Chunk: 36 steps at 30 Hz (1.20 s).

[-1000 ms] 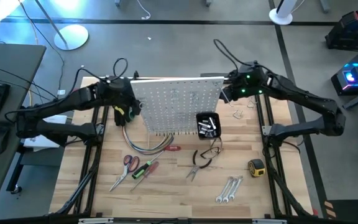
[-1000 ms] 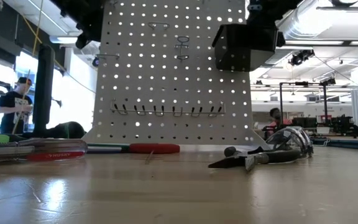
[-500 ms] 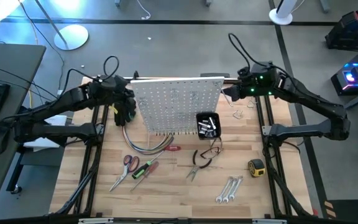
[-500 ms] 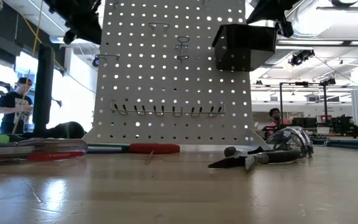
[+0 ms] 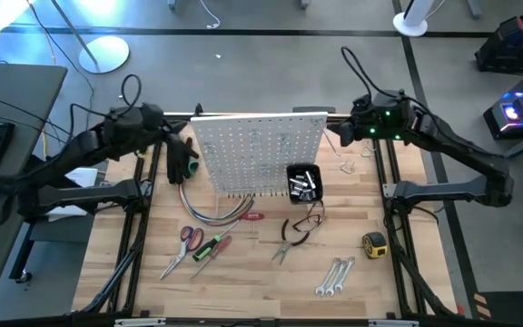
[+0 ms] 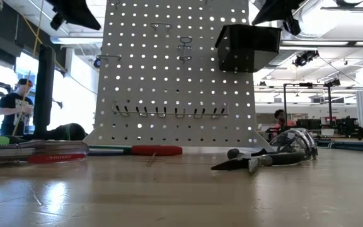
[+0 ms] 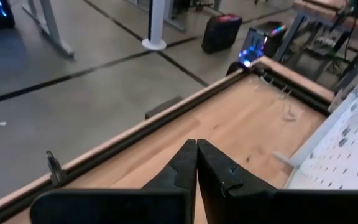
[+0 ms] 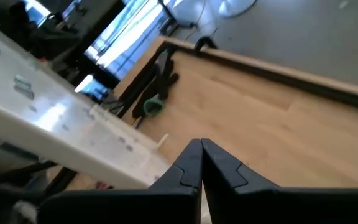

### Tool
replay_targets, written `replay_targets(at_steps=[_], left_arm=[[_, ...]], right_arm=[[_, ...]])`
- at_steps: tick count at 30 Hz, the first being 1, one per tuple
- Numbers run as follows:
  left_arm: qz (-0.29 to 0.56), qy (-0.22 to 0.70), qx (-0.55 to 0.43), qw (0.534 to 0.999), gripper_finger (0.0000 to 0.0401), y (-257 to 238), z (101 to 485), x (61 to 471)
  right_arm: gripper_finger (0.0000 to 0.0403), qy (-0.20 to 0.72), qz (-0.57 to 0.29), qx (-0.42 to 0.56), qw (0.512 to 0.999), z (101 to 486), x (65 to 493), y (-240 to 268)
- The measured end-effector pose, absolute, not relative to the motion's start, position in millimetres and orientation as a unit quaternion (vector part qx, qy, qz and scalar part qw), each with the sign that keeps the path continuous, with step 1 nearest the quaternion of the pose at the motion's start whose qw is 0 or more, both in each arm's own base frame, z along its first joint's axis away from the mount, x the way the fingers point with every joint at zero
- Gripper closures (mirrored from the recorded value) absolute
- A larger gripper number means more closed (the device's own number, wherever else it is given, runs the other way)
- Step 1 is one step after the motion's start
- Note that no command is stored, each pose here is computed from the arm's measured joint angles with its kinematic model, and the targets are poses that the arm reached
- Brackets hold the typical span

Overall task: Hang tools onto peg board
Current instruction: Adjust the peg board, then hang the green screwdriver on the peg board

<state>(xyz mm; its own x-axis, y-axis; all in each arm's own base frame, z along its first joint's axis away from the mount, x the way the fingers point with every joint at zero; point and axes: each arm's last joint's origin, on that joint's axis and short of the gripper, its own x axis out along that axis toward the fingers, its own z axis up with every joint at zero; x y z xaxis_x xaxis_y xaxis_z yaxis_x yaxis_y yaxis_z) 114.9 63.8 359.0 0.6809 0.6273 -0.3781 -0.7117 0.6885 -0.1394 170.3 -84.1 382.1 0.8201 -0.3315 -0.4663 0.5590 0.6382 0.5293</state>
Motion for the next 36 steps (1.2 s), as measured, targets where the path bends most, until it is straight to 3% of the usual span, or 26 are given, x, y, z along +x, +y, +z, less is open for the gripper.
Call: replay_targets(at_steps=[4, 9, 13, 18, 24, 31, 36], left_arm=[[0.355, 0.127, -0.175, 0.910, 0.0373, 58, 367, 106], [0.258, 0.123, -0.284, 0.915, 0.0307, 45, 371, 99], [0.137, 0.182, -0.372, 0.900, 0.0255, 30, 364, 103], [0.050, 0.269, -0.434, 0.859, 0.0223, 8, 355, 127], [-0.015, 0.399, -0.412, 0.819, 0.0213, -36, 333, 162], [0.002, 0.581, -0.275, 0.766, 0.0212, -100, 286, 173], [0.033, 0.619, -0.192, 0.761, 0.0212, -138, 253, 184]], right_arm=[[0.0402, 0.144, -0.268, 0.331, 0.893, 388, 161, -81], [0.0384, 0.119, -0.251, 0.336, 0.900, 397, 147, -70], [0.0351, 0.110, -0.231, 0.335, 0.907, 401, 142, -60], [0.0317, 0.115, -0.233, 0.322, 0.911, 400, 146, -53], [0.0286, 0.130, -0.230, 0.305, 0.915, 398, 151, -48], [0.0259, 0.164, -0.251, 0.295, 0.907, 391, 147, -45], [0.0253, 0.195, -0.259, 0.295, 0.899, 386, 145, -45]])
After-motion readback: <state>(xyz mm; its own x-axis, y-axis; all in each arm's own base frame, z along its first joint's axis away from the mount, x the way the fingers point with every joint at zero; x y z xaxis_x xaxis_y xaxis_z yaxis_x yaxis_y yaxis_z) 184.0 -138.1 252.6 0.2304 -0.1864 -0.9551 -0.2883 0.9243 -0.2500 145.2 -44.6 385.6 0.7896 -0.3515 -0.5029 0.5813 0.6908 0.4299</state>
